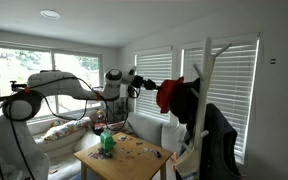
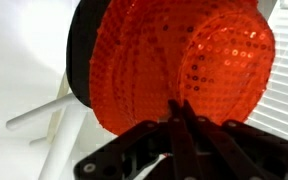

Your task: Pick up the black hat and hang it on the coat hanger, pick up the orange hate and hang it on top of the black hat

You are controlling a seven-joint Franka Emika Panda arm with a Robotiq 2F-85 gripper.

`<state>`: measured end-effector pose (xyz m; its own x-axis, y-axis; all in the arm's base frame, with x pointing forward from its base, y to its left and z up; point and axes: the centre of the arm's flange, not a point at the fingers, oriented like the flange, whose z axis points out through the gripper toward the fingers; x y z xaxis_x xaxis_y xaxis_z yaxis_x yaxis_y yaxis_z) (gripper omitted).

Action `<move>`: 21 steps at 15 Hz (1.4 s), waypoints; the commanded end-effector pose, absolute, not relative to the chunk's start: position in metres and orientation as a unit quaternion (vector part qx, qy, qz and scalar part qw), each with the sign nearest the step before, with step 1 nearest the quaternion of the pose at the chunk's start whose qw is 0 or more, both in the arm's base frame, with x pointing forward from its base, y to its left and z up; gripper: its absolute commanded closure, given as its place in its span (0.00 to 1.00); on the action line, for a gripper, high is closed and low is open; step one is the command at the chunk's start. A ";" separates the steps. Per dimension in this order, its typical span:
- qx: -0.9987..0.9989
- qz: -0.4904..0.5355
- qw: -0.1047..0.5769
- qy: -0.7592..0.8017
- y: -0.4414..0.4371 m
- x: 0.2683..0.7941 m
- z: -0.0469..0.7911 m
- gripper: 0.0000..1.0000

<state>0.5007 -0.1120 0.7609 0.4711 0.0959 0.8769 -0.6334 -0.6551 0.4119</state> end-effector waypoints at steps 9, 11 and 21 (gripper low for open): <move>0.734 0.496 0.382 -0.263 -0.159 0.511 0.747 0.99; 0.722 0.502 0.387 -0.276 -0.165 0.513 0.751 0.99; 0.701 0.483 0.433 -0.298 -0.146 0.532 0.751 0.99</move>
<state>0.5192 -0.1510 0.7503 0.3651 -0.0308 0.9305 -0.8131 -0.4974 0.3025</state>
